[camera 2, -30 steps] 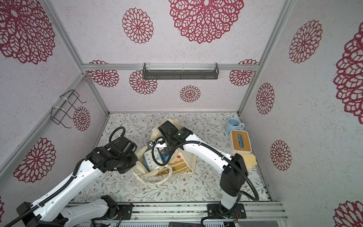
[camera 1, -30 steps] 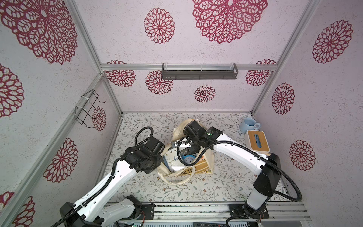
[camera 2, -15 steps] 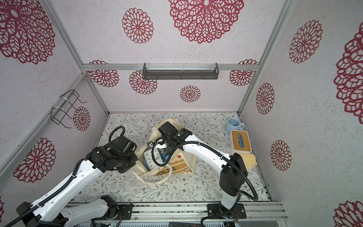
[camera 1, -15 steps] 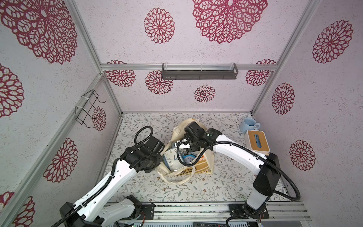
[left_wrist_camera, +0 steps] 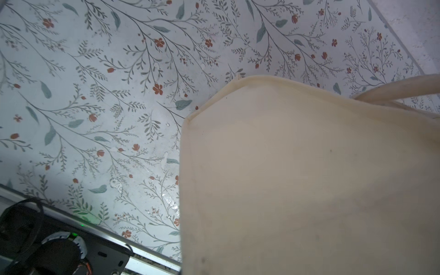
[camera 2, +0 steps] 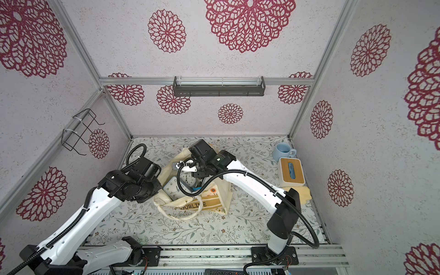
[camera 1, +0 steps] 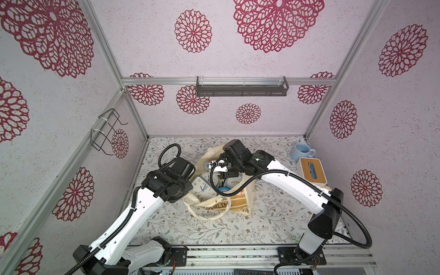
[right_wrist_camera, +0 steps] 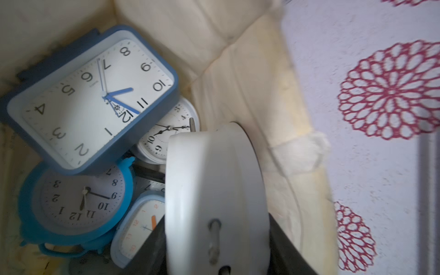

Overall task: Take the alarm clock out of the canvas bag
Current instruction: Pick up the alarm from the canvas bag.

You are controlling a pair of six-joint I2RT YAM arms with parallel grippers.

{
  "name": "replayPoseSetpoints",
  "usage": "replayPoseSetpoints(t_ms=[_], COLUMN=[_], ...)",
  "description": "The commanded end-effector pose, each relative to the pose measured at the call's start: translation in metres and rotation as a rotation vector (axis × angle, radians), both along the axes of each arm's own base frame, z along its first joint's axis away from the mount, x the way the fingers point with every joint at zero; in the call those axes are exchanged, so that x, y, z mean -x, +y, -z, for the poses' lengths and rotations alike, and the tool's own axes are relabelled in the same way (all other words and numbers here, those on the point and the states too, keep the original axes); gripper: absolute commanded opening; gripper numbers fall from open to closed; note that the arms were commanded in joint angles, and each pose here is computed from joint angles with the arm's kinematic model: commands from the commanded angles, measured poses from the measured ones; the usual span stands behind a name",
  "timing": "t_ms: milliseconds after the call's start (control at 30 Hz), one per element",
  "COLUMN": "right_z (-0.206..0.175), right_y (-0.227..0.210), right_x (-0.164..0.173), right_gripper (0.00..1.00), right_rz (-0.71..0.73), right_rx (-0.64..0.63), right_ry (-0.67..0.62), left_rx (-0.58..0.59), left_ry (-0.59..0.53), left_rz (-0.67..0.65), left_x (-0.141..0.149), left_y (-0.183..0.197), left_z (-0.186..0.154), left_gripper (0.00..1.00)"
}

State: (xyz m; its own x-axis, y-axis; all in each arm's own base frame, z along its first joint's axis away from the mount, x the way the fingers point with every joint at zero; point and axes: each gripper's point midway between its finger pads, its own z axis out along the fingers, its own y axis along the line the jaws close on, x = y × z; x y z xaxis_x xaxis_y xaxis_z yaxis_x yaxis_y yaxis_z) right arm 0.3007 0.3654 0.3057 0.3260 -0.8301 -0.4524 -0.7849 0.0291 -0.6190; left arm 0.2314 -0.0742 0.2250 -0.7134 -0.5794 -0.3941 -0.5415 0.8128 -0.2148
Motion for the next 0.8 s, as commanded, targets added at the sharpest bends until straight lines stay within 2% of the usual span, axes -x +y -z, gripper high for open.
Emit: replayPoseSetpoints(t_ms=[0,200,333,367,400,467,600,667,767], right_z=[-0.111,-0.153,-0.173,-0.177,-0.180,-0.186,-0.192,-0.194,-0.190], right_y=[-0.006,-0.017,-0.027,-0.028,-0.029,-0.034,-0.047,-0.055,-0.073], right_x=[0.013,0.017,0.016,0.017,0.018,0.017,0.013,0.011,0.001], right_gripper=[0.33,0.31,0.28,0.28,0.28,0.26,0.24,0.24,0.23], right_rz=[0.028,0.091,0.146,0.157,0.163,0.194,0.259,0.295,0.384], right_rx=[-0.324,-0.544,-0.691,-0.720,-0.748,-0.806,-0.912,-0.974,-1.056], right_ry=[-0.110,-0.050,0.041,0.063,0.086,0.126,0.189,0.229,0.290], left_rx=[-0.204,-0.294,-0.273,-0.267,-0.259,-0.236,-0.172,-0.141,-0.110], left_ry=[-0.058,-0.076,-0.064,-0.070,-0.074,-0.090,-0.171,-0.250,-0.381], left_rz=[-0.040,-0.091,-0.116,-0.114,-0.112,-0.111,-0.086,-0.034,0.047], left_x=[-0.007,-0.028,-0.034,-0.035,-0.035,-0.034,-0.034,-0.036,-0.036], left_y=[0.049,0.082,0.090,0.088,0.087,0.085,0.076,0.067,0.053], left_z=[-0.029,-0.054,-0.052,-0.052,-0.053,-0.055,-0.074,-0.095,-0.137], left_gripper=[0.00,0.00,0.00,0.03,0.11,0.19,0.46,0.58,0.65])
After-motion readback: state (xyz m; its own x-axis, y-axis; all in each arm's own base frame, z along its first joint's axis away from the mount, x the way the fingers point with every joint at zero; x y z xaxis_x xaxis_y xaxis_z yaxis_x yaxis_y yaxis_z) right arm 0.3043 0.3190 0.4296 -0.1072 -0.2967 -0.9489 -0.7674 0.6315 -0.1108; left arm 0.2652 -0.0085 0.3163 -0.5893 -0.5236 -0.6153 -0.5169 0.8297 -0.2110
